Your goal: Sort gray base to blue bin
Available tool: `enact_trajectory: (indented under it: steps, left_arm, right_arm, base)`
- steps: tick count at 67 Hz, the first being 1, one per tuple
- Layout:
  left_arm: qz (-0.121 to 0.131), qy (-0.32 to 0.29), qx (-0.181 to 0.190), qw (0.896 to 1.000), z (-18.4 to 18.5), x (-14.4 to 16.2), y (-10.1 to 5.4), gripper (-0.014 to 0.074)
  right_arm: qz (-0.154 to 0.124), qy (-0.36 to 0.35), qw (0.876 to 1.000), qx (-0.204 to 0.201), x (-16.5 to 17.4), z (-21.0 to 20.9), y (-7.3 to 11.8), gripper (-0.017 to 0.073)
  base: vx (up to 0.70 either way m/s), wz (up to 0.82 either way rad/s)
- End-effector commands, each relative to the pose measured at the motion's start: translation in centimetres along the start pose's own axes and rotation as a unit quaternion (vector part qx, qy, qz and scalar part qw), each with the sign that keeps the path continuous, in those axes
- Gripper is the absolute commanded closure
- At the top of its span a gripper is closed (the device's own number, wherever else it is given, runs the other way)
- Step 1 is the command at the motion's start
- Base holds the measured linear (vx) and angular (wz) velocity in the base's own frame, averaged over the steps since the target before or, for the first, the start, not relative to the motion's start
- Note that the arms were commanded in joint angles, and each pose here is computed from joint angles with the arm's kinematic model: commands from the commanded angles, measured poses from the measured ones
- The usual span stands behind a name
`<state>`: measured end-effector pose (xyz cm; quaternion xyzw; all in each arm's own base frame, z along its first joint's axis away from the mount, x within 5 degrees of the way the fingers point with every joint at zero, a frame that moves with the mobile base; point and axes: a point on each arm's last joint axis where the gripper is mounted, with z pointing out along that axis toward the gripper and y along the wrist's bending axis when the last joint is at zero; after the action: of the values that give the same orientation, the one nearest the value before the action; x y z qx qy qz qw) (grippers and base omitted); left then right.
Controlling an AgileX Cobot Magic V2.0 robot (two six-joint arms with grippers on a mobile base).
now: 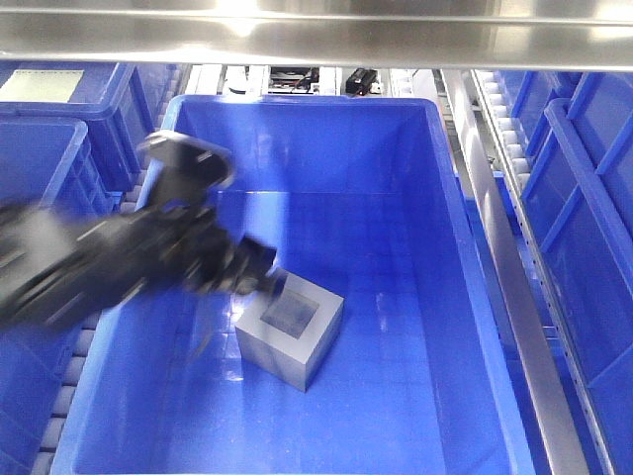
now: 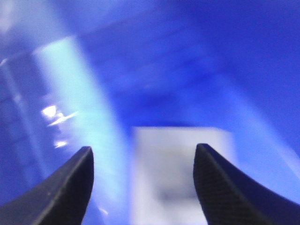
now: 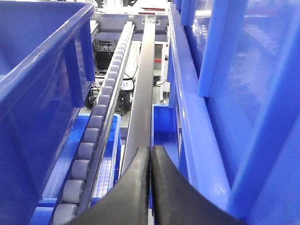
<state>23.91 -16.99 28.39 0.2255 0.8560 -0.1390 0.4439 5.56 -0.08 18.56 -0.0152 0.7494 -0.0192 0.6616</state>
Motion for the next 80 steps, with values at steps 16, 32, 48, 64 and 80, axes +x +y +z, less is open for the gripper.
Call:
enact_trajectory:
  steps: [16, 32, 48, 64, 80]
  left_arm:
    - [0.002, -0.170, 0.047, 0.984, -10.8, 1.6, -0.2, 0.0145]
    - [0.009, -0.234, 0.043, 0.971, -16.2, 5.1, 0.8, 0.0145]
    - [0.010, -0.262, 0.023, 0.965, -20.1, 8.1, 1.9, 0.0145]
    - [-0.012, -0.307, 0.030, 0.951, -22.8, 10.1, 2.4, 0.0145]
    - [-0.010, -0.311, 0.031, 0.950, -22.5, 10.8, 2.4, 0.0262]
  right_arm:
    - [-0.007, -0.037, 0.999, 0.004, -0.5, 0.0, 0.0, 0.0564]
    - [-0.007, -0.037, 0.999, 0.004, -0.5, 0.0, 0.0, 0.0564]
    - [-0.007, -0.037, 0.999, 0.004, -0.5, 0.0, 0.0, 0.0564]
    - [-0.007, -0.037, 0.999, 0.004, -0.5, 0.0, 0.0, 0.0564]
    - [-0.007, -0.038, 0.999, 0.004, -0.5, 0.0, 0.0, 0.0564]
  base:
    - [0.00, 0.00]
    - [0.00, 0.00]
    - [0.00, 0.00]
    - [0.00, 0.00]
    - [0.00, 0.00]
